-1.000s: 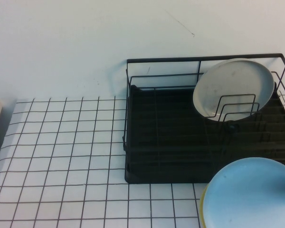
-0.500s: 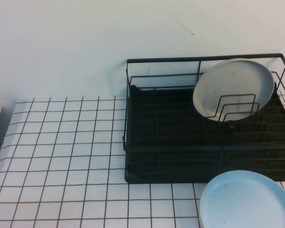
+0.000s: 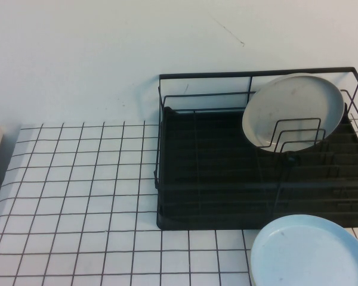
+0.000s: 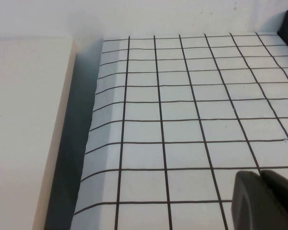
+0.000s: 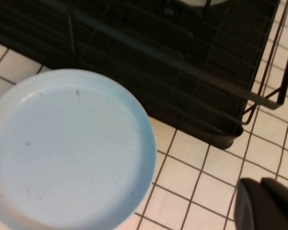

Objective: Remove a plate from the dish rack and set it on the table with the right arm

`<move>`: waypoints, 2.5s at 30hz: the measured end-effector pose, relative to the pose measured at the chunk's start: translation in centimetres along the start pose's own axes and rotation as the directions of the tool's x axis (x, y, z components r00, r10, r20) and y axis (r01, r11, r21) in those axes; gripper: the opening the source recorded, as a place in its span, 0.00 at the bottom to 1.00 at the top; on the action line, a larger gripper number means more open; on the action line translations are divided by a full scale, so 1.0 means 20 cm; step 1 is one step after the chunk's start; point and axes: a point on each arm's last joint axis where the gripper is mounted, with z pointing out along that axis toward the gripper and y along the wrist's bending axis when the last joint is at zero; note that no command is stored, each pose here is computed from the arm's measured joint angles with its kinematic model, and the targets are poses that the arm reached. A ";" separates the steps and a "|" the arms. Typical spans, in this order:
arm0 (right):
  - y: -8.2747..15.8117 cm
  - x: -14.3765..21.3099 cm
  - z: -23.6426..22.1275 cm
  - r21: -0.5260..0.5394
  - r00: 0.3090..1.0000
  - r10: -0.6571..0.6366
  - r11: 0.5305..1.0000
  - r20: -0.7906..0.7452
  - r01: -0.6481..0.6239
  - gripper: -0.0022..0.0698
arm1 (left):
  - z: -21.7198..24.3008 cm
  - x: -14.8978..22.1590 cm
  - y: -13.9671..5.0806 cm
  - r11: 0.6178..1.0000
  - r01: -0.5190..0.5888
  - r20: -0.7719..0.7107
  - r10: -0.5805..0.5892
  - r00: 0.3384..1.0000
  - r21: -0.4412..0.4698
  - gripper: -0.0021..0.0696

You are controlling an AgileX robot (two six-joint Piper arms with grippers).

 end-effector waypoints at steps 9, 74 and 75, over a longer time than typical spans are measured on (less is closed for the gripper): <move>0.10 0.11 -0.20 -0.053 0.986 0.079 0.996 0.144 -0.072 0.03 | 0.00 0.00 0.00 1.000 0.000 0.000 0.000 1.000 0.000 0.02; 0.20 0.83 0.25 0.197 0.863 0.202 0.926 0.463 -0.323 0.03 | 0.00 0.00 0.00 1.000 0.000 0.000 0.000 1.000 0.000 0.02; 0.20 0.83 0.25 0.198 0.863 0.201 0.926 0.463 -0.322 0.03 | 0.00 0.00 0.00 1.000 0.000 0.000 0.000 1.000 0.000 0.02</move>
